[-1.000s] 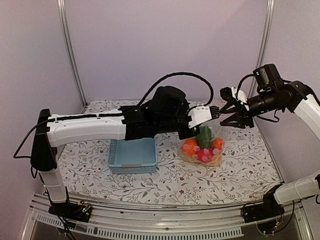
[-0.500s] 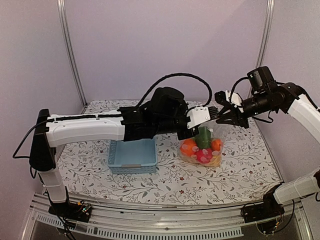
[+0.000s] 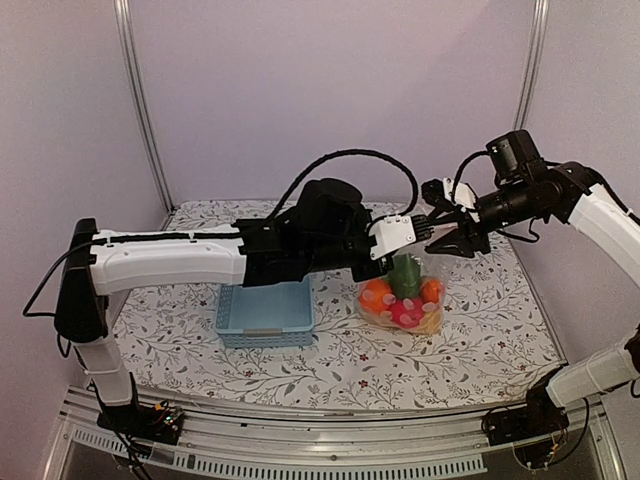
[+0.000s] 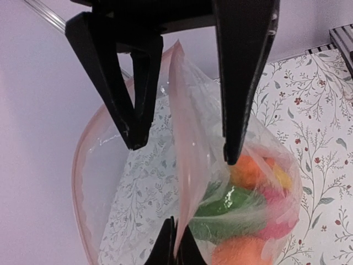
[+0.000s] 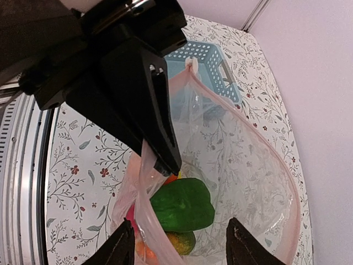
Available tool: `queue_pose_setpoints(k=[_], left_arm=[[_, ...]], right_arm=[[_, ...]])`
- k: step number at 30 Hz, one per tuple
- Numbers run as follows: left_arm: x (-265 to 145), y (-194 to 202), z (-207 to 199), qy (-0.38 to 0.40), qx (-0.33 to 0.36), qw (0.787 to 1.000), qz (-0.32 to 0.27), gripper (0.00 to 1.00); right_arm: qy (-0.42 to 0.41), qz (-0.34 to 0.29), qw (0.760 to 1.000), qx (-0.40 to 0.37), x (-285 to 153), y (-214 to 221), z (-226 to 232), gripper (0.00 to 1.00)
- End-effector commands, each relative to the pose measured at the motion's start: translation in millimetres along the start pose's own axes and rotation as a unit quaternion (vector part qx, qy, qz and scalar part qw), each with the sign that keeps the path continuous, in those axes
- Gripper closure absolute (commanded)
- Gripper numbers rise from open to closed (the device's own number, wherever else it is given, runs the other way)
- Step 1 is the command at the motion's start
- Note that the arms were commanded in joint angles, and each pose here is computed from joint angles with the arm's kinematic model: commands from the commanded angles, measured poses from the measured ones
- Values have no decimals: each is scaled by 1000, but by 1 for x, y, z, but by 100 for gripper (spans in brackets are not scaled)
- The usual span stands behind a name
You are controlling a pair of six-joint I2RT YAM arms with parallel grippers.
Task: Place the food in the zip-top bag and seal the zipper
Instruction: Pass from the left arm to the right
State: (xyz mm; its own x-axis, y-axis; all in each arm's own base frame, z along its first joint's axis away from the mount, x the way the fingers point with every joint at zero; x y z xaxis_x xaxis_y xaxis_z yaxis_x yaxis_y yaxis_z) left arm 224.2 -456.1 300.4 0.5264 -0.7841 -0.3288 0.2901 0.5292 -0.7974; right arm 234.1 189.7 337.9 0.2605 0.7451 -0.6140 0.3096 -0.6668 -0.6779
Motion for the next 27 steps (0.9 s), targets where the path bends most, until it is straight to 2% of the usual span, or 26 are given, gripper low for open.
queue_pose_setpoints(k=[1,4,14,15,18,21,24,27], left_arm=[[-17,-11,15,-14,-6,999,-32,96],[-17,-13,17,-29,-10,999,-42,96],[-15,-10,28,-88,-27,995,-30,94],[-14,-9,29,-94,-29,995,-28,89],[-18,-8,35,-119,-41,992,-24,63],[-37,-8,38,-128,-67,989,-31,48],[-70,-1,40,-132,-117,981,-84,31],[-95,31,36,-128,-177,968,-123,18]], right_arm=[[-7,-5,1000,-3,3,-5,-7,43],[-7,-12,1000,-4,-1,-10,-8,45],[-45,-3,999,19,3,-6,-2,91],[-43,-4,999,18,2,-7,-2,94],[-30,2,999,18,0,-7,-3,100],[-20,6,1000,13,-5,-6,-1,100],[-12,1,1000,5,-12,-9,4,100],[-9,-2,1000,1,-16,-9,9,100]])
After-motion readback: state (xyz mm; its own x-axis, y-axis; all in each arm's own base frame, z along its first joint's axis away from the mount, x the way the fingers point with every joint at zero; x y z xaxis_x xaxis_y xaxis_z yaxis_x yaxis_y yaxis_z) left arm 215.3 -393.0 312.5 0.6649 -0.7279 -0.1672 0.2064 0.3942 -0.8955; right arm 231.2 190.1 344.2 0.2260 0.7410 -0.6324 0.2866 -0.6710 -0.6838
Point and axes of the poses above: each gripper's point midway between its finger pads, its own x axis out along the fingers, its own z axis along the line the jaws close on, y = z × x, the point moved 7 cm from there along -x, back along the fingers, and after that the axes turned 8 degrees about -x, right-handed, at the moved point
